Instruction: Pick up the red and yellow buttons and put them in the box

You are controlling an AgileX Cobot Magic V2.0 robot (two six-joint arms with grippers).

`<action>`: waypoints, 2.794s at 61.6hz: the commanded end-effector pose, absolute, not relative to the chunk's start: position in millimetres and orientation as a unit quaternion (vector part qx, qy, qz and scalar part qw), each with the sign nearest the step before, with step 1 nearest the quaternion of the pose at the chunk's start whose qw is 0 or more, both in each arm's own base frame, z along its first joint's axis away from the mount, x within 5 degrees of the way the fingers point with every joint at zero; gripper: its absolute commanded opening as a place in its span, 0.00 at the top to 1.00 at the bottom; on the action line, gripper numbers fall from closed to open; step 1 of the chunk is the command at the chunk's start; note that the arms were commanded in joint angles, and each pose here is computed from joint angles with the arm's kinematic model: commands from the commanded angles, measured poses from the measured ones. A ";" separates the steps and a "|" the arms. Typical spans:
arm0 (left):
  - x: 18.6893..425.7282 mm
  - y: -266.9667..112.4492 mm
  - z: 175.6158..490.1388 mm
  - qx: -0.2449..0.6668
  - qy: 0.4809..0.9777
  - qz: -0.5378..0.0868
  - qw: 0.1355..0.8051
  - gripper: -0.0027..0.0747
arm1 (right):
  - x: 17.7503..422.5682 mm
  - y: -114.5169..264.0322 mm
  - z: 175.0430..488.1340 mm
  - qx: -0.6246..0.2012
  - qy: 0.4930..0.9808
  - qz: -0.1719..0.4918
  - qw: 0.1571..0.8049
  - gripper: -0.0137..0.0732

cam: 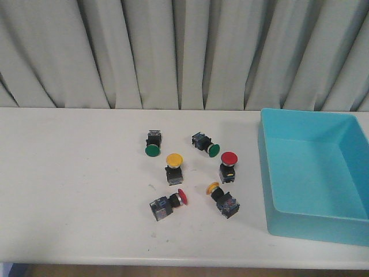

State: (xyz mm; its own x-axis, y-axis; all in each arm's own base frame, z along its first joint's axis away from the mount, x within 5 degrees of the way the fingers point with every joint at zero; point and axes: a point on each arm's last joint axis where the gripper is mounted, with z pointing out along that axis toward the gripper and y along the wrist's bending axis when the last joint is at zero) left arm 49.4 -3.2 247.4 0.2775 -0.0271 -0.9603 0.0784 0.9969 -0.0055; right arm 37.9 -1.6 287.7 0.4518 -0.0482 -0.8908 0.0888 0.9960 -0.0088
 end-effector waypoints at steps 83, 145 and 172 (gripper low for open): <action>265.7 -50.0 414.1 0.044 0.755 -0.105 0.646 0.27 | 187.5 0.1 370.5 -0.049 0.751 -0.052 0.657 0.09; 390.1 -304.0 325.9 0.298 0.813 -0.251 0.432 0.18 | 186.4 -0.4 363.7 -0.025 0.776 -0.033 0.629 0.22; 412.4 -349.8 244.7 0.317 0.831 -0.236 0.392 0.19 | 184.3 21.5 359.1 -0.092 0.784 -0.014 0.613 0.22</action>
